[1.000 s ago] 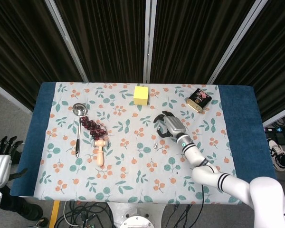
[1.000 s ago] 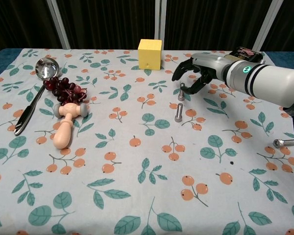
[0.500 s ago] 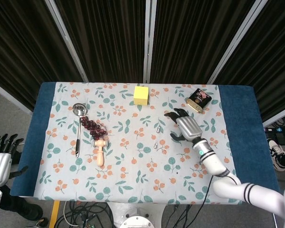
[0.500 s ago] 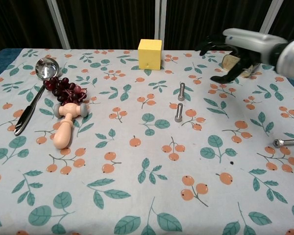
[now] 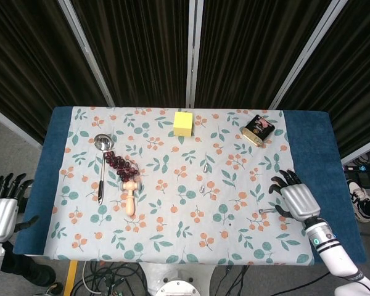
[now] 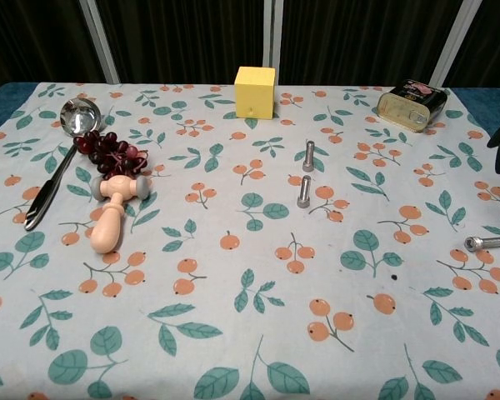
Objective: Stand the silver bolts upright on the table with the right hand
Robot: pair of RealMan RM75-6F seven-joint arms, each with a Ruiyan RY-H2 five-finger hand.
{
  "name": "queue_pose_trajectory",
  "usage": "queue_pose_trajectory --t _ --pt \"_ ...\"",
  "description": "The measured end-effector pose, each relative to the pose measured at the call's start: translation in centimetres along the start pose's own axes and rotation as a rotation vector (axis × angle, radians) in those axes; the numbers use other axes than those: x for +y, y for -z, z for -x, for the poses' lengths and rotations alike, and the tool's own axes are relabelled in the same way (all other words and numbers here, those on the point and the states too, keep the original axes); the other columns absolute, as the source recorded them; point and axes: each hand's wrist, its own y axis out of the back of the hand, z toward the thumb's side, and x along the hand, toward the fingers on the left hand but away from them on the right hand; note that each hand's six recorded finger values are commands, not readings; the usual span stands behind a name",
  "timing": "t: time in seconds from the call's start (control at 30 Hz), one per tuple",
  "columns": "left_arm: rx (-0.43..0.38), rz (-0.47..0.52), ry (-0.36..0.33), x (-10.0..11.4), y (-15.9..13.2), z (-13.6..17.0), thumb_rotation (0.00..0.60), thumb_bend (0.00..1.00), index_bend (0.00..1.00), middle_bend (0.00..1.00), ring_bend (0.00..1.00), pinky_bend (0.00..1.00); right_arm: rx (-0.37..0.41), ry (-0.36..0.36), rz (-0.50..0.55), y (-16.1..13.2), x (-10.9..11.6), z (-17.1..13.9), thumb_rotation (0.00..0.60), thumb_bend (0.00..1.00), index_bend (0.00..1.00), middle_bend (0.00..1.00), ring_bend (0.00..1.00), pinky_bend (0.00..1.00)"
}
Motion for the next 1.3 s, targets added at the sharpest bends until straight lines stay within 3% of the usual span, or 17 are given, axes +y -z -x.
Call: queue_pose_trajectory --t 0.4,0.73,1.3 --pt "0.013 0.009 0.004 -0.1 0.3 0.4 0.6 0.0 0.19 0.1 0.01 0.0 0.004 -0.088 -0.053 0.9 -5.0 0.8 0.6 0.28 0.44 0.2 0.0 0.0" --pt "0.019 0.013 0.007 -0.2 0.5 0.6 0.6 0.0 0.19 0.1 0.01 0.0 0.015 -0.065 -0.047 0.8 -6.3 1.3 0.6 0.3 0.44 0.2 0.0 0.0" --pt "0.014 0.027 0.014 -0.2 0.5 0.6 0.6 0.0 0.19 0.1 0.01 0.0 -0.015 -0.006 0.095 1.9 -8.4 0.7 0.6 0.31 0.47 0.21 0.0 0.0"
